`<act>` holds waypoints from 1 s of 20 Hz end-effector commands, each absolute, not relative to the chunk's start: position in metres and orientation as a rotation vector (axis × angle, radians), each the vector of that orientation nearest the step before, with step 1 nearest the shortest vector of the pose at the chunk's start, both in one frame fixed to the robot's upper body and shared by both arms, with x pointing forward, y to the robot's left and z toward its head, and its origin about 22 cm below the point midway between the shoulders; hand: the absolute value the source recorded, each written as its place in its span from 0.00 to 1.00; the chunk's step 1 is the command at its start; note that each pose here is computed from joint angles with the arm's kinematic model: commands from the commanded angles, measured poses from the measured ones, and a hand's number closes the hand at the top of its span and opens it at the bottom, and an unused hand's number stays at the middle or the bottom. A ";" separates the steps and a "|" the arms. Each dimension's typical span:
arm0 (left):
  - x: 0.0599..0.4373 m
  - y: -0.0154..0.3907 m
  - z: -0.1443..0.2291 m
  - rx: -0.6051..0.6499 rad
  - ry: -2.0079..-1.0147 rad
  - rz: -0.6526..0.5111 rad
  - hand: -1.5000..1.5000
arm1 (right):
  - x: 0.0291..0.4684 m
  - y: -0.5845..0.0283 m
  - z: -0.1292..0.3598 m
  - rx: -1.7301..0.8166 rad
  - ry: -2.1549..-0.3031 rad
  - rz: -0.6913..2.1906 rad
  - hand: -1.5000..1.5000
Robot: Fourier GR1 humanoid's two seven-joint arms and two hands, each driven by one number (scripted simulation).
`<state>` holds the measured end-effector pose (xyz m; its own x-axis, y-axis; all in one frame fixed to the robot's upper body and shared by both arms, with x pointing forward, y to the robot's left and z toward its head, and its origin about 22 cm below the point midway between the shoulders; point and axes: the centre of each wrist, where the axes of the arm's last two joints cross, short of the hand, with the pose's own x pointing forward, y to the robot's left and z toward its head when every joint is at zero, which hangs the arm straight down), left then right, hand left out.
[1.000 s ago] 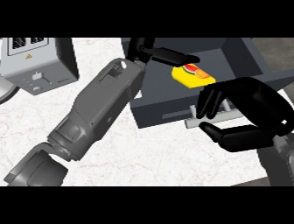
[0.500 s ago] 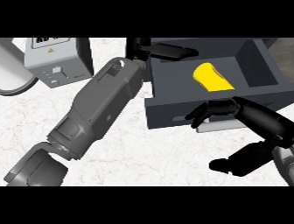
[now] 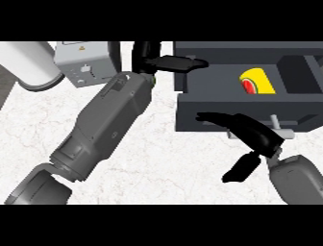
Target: Pick up the cup, place it into the drawer and close the drawer
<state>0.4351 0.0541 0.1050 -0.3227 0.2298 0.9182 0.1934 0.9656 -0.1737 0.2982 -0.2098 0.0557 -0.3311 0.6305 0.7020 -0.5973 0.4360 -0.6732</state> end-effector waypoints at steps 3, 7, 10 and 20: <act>0.431 0.089 0.077 -0.297 -1.926 0.078 0.00 | 0.322 -0.202 -0.006 -0.113 -1.317 1.345 1.00; 0.426 0.104 0.080 -0.326 -1.917 0.084 0.00 | 0.360 -0.214 -0.005 -0.169 -1.308 1.266 1.00; 0.426 0.122 0.079 -0.369 -1.901 0.092 0.00 | 0.372 -0.232 -0.010 -0.161 -1.401 1.203 1.00; 0.416 0.148 0.065 -0.395 -1.899 0.066 0.00 | 0.428 -0.278 0.060 -0.346 -1.558 0.956 1.00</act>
